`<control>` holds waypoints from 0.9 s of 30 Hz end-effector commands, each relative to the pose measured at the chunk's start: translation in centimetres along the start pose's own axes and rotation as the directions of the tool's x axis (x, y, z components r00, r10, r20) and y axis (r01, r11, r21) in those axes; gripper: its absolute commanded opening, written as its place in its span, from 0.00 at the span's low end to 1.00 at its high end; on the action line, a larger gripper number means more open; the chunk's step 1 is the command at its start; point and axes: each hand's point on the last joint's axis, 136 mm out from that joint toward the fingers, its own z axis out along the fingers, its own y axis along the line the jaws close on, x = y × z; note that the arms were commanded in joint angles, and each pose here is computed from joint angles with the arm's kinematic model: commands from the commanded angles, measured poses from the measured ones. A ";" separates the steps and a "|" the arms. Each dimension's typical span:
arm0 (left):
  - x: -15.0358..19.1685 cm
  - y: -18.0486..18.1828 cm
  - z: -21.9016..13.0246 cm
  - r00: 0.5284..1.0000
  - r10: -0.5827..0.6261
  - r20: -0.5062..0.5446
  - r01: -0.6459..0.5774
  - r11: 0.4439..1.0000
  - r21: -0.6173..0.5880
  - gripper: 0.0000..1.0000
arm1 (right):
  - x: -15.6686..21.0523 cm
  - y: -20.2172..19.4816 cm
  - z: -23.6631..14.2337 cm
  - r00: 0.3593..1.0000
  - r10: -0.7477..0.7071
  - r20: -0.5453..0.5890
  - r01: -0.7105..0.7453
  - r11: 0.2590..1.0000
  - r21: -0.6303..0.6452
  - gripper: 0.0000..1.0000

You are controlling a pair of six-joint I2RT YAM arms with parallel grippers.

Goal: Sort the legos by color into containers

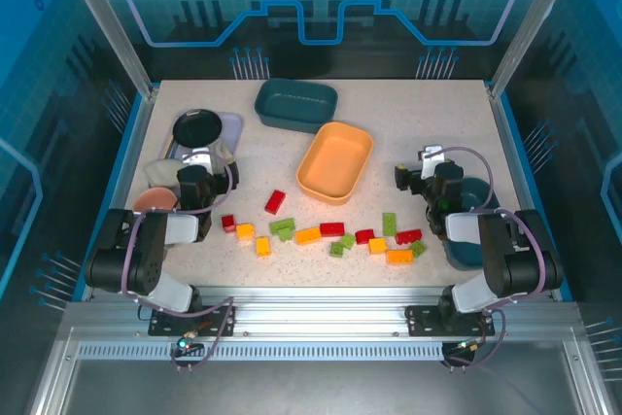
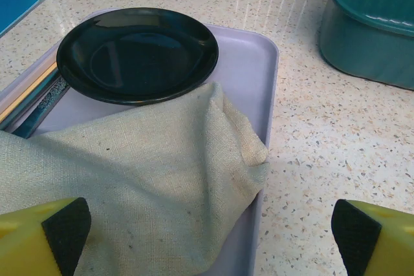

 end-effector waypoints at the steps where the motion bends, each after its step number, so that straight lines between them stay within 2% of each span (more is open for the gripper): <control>1: -0.6 0.0 -0.1 1.000 -0.003 0.024 0.003 1.000 -0.009 0.99 | -0.6 -0.1 0.2 1.000 0.007 0.016 -0.007 1.000 -0.003 1.00; 24: -0.6 -0.1 -0.1 1.000 -0.001 0.026 0.002 1.000 -0.005 0.99 | -0.7 -0.1 0.2 1.000 0.007 0.019 -0.007 1.000 -0.005 1.00; 27: -2.5 -1.5 -0.7 0.997 0.067 -0.023 -0.067 0.998 0.002 0.99 | -1.8 0.1 0.0 1.000 -0.013 -0.006 0.013 1.000 0.004 1.00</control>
